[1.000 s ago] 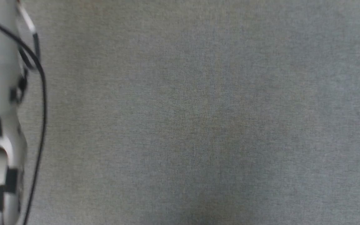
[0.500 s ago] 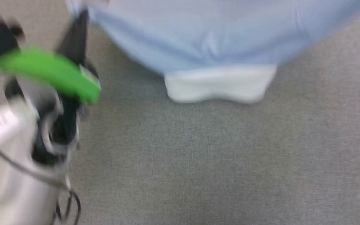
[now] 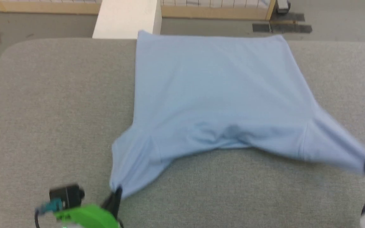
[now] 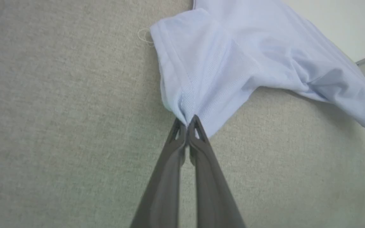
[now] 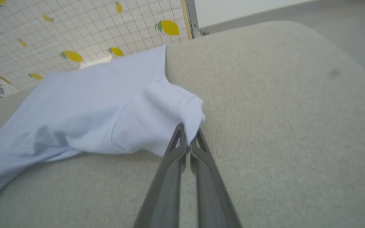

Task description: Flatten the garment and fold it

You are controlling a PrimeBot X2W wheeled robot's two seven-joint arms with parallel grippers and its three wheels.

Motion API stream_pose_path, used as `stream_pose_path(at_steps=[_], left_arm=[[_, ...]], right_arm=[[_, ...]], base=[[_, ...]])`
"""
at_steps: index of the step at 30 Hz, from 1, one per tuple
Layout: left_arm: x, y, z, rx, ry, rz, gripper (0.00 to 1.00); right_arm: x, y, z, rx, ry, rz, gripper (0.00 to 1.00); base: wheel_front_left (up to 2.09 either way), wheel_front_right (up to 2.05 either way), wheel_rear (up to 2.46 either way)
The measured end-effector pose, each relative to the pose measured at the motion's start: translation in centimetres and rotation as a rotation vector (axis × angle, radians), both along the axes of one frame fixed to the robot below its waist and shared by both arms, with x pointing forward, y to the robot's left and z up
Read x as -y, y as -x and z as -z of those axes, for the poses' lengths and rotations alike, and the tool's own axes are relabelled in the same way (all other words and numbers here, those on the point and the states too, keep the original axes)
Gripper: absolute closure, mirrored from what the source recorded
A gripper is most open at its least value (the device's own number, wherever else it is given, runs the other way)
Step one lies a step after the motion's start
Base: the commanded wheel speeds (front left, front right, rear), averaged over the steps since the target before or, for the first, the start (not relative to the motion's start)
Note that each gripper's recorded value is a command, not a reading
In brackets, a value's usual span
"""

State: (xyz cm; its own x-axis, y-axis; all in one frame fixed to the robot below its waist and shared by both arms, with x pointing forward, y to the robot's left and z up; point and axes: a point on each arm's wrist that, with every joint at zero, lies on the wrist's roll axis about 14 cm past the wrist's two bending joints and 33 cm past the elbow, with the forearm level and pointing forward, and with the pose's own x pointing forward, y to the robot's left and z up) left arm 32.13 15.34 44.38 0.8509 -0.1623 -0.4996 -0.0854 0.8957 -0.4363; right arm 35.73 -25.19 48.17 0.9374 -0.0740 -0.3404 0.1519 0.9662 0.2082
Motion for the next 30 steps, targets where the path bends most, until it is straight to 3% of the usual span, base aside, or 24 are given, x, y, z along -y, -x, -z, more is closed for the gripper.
stream_pose_path(at_steps=[8,16,20,26,27,28,30], left_arm=[[-0.8,6.2,3.5,-0.175,0.029,0.042,1.00],[-1.8,11.5,5.5,-0.371,0.045,0.063,1.00],[-2.8,12.1,5.2,-0.381,0.036,0.033,1.00],[-3.3,10.2,3.1,-0.264,0.026,0.006,1.00],[-3.1,10.0,2.9,-0.253,0.030,0.010,1.00],[-2.8,9.5,2.4,-0.231,0.033,0.013,1.00],[-2.4,8.5,1.6,-0.187,0.031,0.030,1.00]], right_arm=[[-0.4,8.0,7.5,-0.300,-0.066,0.003,1.00],[-0.2,14.5,10.8,-0.544,-0.109,0.009,1.00],[-0.1,15.9,11.1,-0.606,-0.119,0.010,1.00],[-0.4,14.9,10.7,-0.575,-0.125,-0.002,1.00],[-0.5,14.6,10.6,-0.564,-0.124,-0.003,0.30],[-0.7,14.1,10.4,-0.549,-0.123,-0.012,0.00],[-1.2,13.0,9.8,-0.520,-0.124,-0.030,0.00]], base=[[0.00,0.00,0.00],[0.00,0.00,0.00],[0.00,0.00,0.00],[0.00,0.00,0.00],[0.00,0.00,0.00],[0.00,0.00,0.00],[0.00,0.00,0.00]])
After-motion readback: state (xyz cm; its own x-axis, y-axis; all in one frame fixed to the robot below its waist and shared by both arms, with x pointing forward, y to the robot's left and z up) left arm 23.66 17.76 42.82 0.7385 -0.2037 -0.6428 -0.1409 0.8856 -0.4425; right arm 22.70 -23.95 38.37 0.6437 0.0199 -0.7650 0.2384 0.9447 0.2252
